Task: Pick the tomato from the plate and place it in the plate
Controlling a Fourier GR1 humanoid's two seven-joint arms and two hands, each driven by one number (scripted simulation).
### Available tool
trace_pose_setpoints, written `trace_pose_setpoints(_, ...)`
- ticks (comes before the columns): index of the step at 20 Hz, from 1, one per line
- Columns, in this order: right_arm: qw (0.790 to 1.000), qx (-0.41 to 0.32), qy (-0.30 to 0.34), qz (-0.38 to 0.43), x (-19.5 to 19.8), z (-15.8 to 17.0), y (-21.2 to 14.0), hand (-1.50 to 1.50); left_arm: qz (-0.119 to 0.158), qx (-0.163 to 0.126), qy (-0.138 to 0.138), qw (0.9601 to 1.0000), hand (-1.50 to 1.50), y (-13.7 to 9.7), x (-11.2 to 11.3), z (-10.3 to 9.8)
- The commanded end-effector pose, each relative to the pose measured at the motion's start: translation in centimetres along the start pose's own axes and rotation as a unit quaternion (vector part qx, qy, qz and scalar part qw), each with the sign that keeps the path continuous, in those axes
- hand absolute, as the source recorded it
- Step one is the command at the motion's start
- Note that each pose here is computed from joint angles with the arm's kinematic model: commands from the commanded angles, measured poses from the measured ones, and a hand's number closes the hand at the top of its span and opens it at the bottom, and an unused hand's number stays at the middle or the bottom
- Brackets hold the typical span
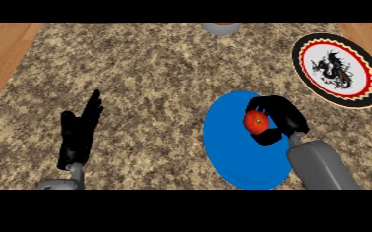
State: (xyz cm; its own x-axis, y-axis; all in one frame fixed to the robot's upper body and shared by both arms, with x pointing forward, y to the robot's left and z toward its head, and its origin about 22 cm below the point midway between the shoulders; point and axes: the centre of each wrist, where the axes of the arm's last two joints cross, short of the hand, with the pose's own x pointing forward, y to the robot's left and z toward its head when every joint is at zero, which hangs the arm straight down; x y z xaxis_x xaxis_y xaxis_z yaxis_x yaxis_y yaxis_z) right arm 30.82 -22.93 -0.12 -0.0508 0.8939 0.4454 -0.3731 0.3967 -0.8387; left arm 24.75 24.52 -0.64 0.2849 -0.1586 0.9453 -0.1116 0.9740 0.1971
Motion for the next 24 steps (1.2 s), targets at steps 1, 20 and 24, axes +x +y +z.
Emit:
trace_pose_setpoints(1, 1.0, -0.016, -0.004, 0.013, 0.6, -0.9, -0.6, 1.5, -0.004, -0.005, -0.002, 1.0, 0.0, -0.6, -1.0, 0.1)
trace_pose_setpoints(20, 0.966, -0.256, -0.006, 0.025, -2.9, -4.1, -13.3, 1.5, 0.001, -0.001, 0.0, 1.0, 0.0, -1.1, -1.6, 0.7)
trace_pose_setpoints(24, 0.93, -0.364, 0.021, 0.037, -4.7, -2.0, -14.0, 1.5, 0.002, 0.0, 0.003, 1.0, 0.0, -0.3, -0.8, 0.9)
